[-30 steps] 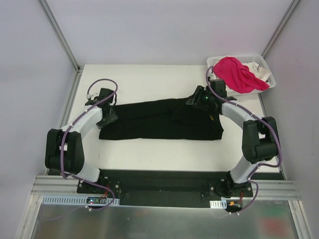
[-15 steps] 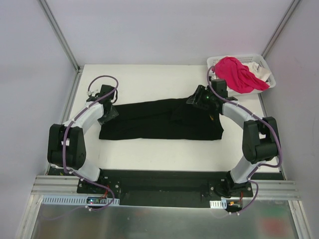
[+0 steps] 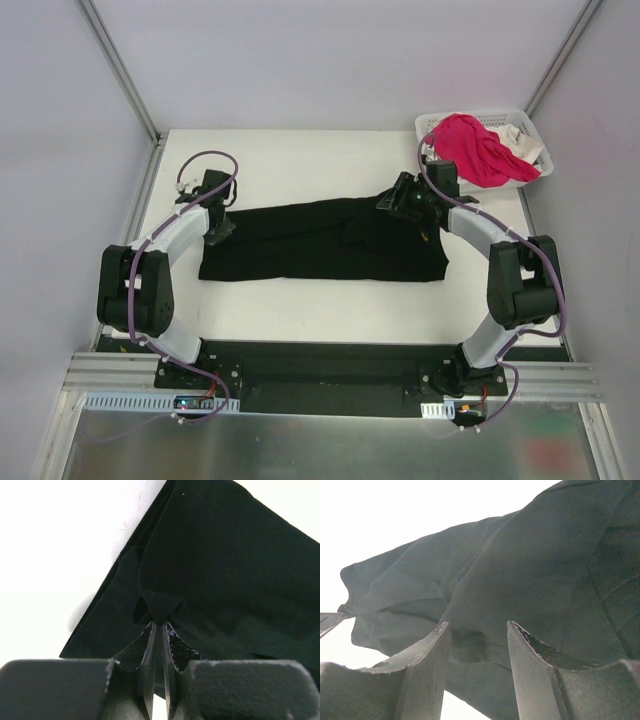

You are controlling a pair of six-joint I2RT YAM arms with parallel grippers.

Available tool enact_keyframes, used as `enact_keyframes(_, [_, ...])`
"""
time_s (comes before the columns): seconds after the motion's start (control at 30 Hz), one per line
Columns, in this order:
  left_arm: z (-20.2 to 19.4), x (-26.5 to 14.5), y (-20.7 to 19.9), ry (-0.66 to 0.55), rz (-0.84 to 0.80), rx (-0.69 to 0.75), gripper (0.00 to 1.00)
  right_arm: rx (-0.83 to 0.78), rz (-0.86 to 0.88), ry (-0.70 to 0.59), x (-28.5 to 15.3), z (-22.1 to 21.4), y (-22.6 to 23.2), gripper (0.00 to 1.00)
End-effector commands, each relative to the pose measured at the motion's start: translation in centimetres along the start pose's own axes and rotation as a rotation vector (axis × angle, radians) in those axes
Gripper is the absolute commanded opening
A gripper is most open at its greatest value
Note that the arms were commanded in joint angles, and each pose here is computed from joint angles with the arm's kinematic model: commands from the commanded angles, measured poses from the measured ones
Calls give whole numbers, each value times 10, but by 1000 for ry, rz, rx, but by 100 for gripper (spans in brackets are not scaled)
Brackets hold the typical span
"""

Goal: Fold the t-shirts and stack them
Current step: Fold the other side of the tshirt into a rectangle

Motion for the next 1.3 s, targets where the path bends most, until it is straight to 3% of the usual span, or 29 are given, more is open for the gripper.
enact_keyframes(0.0, [3,4,-4,2,-14,-16,6,-18,52,-47,-14,11,13,51])
enact_keyframes(0.37, [14,-1,-10,-30,-50,-12,0,6,-20,-10,-14,-11,-14,51])
enact_keyframes(0.77, [15,-4,-14,-59,-88,-21,0,-17,-91,-17,-50,-43,-41,52])
enact_keyframes(1.27, [19,-8,-10,-93,-77,-26,0,20,-88,27,-28,-54,-55,52])
Point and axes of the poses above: each gripper's point midway between its finger pads, its own x axis out along the fingers, its own y axis along the line the jaws close on, z = x × y, the point moved 3 cm from there along -x, back along the fingers, and after that the axes turned 10 degrees about x, right-handed, at the moved point
